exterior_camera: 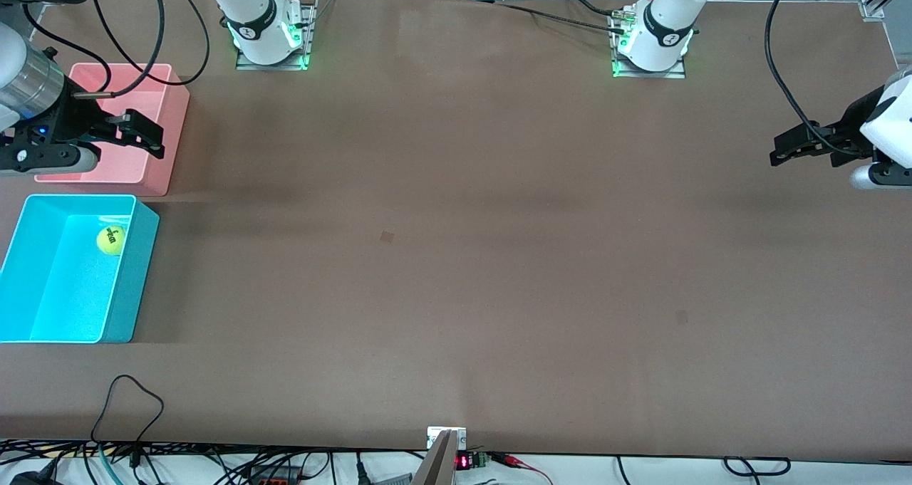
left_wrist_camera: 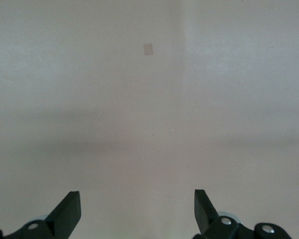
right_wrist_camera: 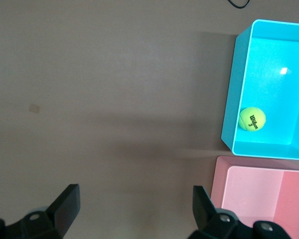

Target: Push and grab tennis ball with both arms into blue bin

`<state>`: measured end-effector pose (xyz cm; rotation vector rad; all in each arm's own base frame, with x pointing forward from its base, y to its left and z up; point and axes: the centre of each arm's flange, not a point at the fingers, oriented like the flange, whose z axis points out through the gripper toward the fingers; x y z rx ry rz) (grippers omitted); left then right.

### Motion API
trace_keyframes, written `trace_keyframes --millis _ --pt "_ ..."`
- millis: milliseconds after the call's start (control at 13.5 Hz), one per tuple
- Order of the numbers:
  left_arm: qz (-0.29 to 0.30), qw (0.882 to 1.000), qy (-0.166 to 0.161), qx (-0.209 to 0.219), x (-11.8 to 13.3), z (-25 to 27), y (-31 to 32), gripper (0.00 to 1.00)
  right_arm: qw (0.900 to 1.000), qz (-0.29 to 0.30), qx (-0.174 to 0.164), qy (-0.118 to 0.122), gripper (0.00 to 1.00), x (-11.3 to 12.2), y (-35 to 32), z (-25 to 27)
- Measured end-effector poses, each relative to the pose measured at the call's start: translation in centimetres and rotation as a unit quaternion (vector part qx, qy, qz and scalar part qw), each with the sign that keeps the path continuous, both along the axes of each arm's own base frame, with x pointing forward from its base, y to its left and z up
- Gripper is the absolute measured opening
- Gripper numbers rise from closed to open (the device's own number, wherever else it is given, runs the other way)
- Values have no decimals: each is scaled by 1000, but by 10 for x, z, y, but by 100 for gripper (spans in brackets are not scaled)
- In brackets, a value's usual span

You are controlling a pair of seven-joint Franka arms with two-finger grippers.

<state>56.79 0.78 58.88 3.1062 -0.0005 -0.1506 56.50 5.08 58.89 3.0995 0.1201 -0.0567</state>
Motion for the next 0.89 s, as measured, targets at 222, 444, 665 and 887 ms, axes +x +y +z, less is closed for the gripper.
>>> trace_keyframes --millis 222,444,665,887 --pt "-35 999 -1 6 0 0 2 100 1000 -2 0 1 100 6 -1 -3" --pt "-41 999 -1 6 0 0 2 100 1000 -2 0 0 100 11 -1 -4" --pt "-43 999 -1 6 0 0 2 100 1000 -2 0 -1 100 11 -1 -3" --pt "-44 999 -1 6 0 0 2 100 1000 -2 0 -1 100 11 -1 -2"
